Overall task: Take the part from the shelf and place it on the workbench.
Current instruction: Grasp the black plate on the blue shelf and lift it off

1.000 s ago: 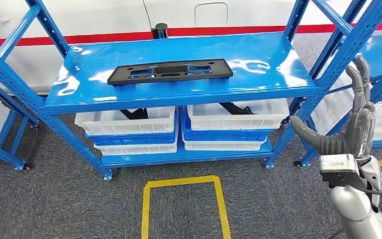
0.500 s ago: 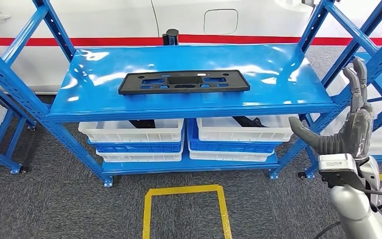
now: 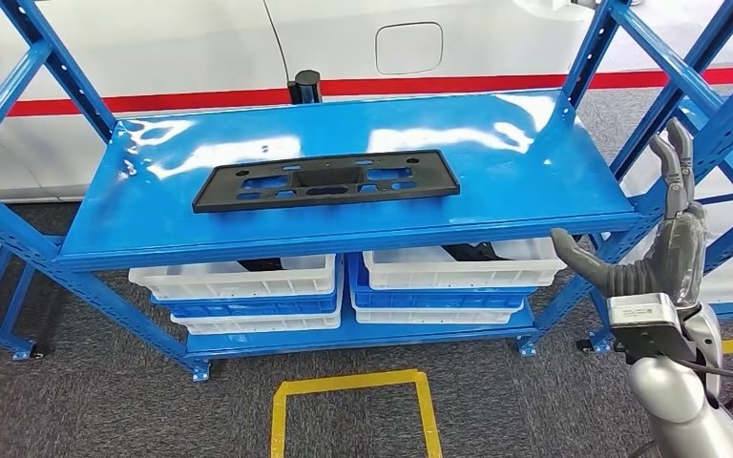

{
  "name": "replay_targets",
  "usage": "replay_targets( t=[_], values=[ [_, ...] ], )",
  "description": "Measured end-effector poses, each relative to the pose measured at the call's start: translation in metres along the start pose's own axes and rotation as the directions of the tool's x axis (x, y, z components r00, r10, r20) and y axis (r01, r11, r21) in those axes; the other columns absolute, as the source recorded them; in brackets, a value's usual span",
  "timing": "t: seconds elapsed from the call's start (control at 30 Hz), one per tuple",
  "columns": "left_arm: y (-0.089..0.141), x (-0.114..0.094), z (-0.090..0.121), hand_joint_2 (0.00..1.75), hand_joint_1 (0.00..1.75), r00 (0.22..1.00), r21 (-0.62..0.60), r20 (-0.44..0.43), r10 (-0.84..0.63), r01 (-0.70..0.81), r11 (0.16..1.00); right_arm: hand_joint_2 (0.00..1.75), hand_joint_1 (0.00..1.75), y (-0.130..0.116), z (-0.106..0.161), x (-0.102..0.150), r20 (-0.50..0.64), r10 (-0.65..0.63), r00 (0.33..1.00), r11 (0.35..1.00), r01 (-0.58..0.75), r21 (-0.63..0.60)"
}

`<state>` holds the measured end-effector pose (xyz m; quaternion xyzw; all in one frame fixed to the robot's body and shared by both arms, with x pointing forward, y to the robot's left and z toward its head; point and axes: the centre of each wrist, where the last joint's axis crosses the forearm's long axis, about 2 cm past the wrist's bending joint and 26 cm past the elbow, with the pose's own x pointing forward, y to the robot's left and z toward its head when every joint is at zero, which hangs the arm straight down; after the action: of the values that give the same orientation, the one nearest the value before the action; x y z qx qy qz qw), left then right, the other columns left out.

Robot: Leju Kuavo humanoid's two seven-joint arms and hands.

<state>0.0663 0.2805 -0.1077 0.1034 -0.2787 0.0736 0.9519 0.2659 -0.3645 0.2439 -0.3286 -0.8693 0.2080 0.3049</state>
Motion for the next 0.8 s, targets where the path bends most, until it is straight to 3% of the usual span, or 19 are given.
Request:
replay_targets(
  t=[0.8],
  values=[
    [0.004, -0.001, 0.0, 0.0, 0.0, 1.0, 0.008, 0.003, -0.002, 0.002, 1.0, 1.75, 0.0, 0.011, -0.002, -0.009, -0.053, 0.011, 0.999, 0.995, -0.005, 0.096]
  ],
)
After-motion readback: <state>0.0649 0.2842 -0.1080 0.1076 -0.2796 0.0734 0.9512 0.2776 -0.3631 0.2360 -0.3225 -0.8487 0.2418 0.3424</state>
